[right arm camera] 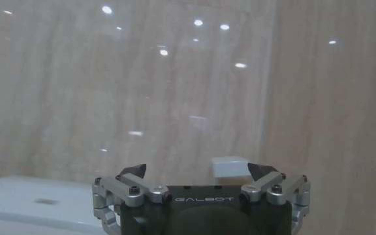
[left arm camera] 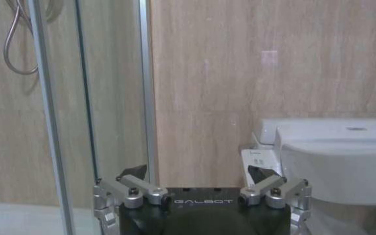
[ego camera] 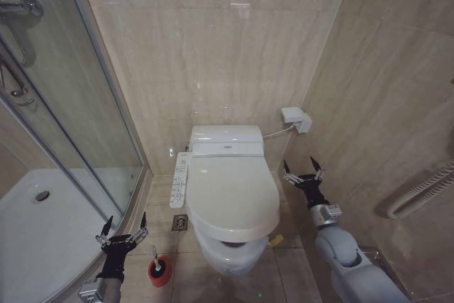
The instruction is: Open the toilet lid, clean the toilet bowl with a toilet brush, close the toilet lid, and flush.
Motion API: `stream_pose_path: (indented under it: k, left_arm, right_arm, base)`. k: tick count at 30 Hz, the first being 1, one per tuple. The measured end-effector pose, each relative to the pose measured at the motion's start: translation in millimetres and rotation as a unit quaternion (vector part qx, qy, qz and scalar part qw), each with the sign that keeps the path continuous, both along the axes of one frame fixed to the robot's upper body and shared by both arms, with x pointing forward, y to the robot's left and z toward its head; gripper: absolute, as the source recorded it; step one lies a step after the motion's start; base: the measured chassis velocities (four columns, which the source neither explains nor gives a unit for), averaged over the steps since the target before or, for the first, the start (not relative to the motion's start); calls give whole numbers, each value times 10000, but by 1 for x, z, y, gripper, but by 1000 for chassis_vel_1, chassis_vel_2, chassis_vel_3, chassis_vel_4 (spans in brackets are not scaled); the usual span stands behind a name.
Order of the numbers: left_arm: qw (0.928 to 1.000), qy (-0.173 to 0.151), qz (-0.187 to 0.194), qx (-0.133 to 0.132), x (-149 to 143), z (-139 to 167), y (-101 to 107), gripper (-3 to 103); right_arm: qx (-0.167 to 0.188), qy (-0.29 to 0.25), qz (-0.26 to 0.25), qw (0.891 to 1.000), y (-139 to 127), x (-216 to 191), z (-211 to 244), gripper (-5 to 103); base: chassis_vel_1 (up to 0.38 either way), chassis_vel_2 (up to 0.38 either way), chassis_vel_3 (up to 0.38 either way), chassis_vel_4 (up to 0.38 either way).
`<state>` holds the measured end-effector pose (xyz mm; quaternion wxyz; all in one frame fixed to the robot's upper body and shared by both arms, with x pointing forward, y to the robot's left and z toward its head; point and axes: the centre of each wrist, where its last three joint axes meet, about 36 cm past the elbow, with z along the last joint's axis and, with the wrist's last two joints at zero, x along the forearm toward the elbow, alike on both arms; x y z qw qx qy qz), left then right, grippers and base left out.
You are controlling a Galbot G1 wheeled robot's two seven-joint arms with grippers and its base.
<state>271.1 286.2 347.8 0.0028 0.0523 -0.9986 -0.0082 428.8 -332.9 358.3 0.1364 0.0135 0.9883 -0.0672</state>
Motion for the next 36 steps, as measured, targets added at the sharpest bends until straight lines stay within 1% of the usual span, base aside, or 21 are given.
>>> stream_pose_path:
  k: [4, 15, 17, 21, 24, 30, 33, 36]
  left_arm:
    - [10000, 0, 0, 0, 0, 0, 0, 100]
    - [10000, 0, 0, 0, 0, 0, 0, 100]
    - [10000, 0, 0, 0, 0, 0, 0, 100]
    - [10000, 0, 0, 0, 0, 0, 0, 100]
    - [10000, 0, 0, 0, 0, 0, 0, 100]
    - [10000, 0, 0, 0, 0, 0, 0, 100]
    - [10000, 0, 0, 0, 0, 0, 0, 100]
    - [10000, 0, 0, 0, 0, 0, 0, 100]
  right_arm:
    - [49, -6, -115, 9999, -3, -2, -1, 100]
    - [192, 125, -219, 9995, -1, -42, -9, 100]
    - [188, 142, -223, 9995, -1, -44, -10, 100]
    - [70, 232, -231, 9994, 2, -57, -19, 100]
    - [-98, 249, -267, 9993, 6, -65, -26, 100]
    - [-110, 389, -161, 9991, 9, -76, -32, 100]
    - [-14, 487, -50, 9988, 16, -82, -36, 100]
    - [4, 541, -24, 9985, 19, -84, -38, 100]
  base:
    - [0, 0, 0, 0]
    - [0, 0, 0, 0]
    - [0, 0, 0, 0]
    - [0, 0, 0, 0]
    - [0, 0, 0, 0]
    - [0, 0, 0, 0]
    - [0, 0, 0, 0]
    - [0, 0, 0, 0]
